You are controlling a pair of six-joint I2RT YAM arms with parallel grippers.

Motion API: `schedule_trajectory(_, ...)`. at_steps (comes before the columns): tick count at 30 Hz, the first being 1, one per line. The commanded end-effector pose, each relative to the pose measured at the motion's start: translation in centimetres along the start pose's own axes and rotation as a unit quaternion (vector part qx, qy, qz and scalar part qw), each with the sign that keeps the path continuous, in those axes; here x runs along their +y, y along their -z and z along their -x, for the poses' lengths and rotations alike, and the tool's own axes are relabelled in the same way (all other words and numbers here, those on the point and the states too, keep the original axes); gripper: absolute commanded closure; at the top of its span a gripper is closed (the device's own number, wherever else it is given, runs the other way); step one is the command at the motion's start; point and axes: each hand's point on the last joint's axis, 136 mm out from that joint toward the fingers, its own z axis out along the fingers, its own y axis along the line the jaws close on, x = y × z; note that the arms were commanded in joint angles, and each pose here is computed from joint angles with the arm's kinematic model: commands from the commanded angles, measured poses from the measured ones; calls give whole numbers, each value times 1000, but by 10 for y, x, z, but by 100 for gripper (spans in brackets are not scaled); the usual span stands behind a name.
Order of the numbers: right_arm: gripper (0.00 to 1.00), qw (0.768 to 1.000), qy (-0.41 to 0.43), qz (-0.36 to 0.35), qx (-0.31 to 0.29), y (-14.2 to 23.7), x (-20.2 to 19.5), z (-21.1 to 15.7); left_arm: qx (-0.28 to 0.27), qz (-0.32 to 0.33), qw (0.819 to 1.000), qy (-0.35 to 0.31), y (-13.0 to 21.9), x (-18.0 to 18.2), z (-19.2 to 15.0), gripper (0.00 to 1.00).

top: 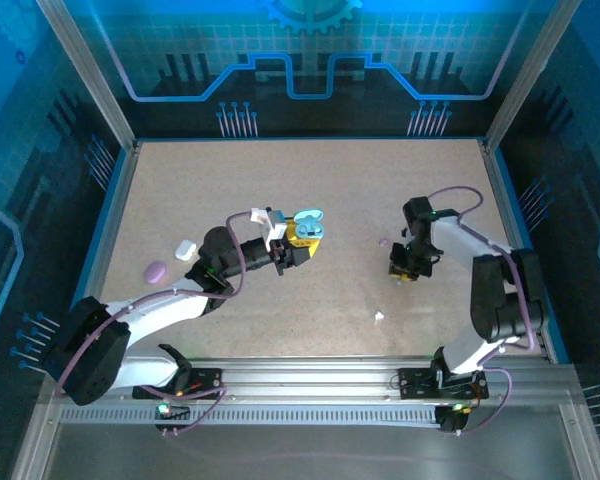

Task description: Insert the wireless bluetooth earbuds into the charging case

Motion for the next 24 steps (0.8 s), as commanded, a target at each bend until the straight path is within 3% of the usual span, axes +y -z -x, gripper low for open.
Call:
schedule_trajectory(1, 80, 988, 19, 154, -24, 36, 60, -2, -12, 4, 1000, -10, 2, -2, 8, 64)
schedule_trajectory(5, 80, 938, 46, 341, -45, 89, 126, 2, -9, 22, 1000, -10, 2, 4, 6, 64)
schedule_trajectory(10, 80, 879, 97, 466, -36, 148, 175, -8, -8, 42, 999, -15, 2, 12, 4, 64)
schedule_trajectory(17, 79, 830, 141, 538, -36, 199, 207, -24, -7, 69, 997, -22, -2, 24, 1, 64)
schedule_trajectory(24, 79, 811, 159, 561, -33, 219, 224, -35, -6, 97, 994, -41, -9, 31, -4, 64)
